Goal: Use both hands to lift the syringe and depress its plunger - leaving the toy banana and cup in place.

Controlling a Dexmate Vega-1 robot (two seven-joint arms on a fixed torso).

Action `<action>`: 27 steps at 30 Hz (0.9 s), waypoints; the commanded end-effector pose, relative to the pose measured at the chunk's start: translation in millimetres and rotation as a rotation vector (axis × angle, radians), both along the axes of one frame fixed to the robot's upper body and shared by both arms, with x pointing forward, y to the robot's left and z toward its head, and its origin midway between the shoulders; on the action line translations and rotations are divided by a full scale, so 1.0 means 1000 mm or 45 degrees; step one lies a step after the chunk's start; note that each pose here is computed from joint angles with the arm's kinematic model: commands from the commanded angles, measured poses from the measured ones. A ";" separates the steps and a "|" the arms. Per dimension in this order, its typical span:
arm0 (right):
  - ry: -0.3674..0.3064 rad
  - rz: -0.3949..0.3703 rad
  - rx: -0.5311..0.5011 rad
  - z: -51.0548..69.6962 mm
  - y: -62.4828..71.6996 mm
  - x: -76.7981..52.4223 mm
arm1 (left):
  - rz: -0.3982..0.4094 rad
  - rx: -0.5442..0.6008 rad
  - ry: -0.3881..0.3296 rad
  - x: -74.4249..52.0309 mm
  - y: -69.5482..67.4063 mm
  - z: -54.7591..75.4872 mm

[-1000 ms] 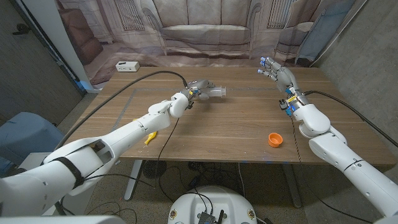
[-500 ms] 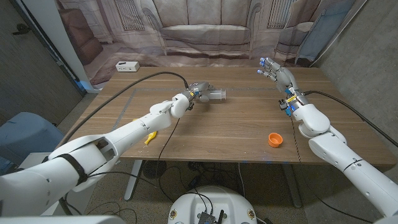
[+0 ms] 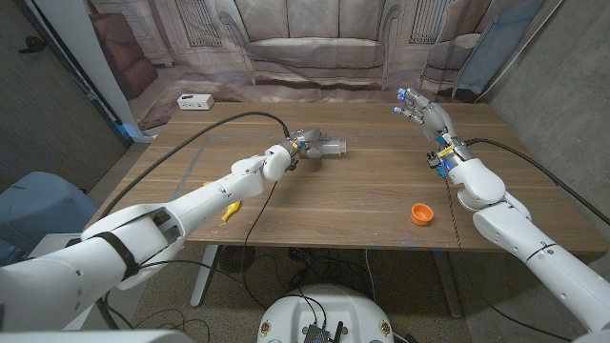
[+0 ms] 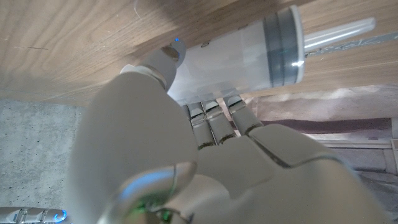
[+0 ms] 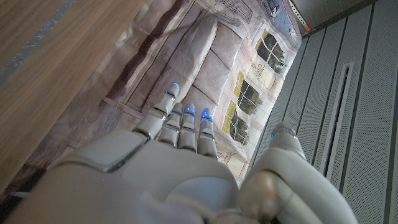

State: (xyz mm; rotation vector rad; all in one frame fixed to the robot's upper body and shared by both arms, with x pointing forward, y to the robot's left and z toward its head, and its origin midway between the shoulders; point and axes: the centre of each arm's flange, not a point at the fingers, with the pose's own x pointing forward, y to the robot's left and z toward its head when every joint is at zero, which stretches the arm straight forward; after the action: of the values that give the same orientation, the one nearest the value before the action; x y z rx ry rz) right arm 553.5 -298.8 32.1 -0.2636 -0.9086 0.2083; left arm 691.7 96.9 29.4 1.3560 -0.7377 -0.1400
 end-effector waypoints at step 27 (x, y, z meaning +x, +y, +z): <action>0.015 0.003 0.014 -0.005 0.001 0.002 | 0.041 0.075 0.051 0.004 -0.002 -0.004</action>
State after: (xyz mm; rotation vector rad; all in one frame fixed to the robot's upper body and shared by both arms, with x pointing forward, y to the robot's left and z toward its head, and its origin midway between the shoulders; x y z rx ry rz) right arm 556.2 -297.9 28.3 -0.2553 -0.8994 0.2122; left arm 695.3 97.7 23.6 1.3828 -0.6910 -0.1511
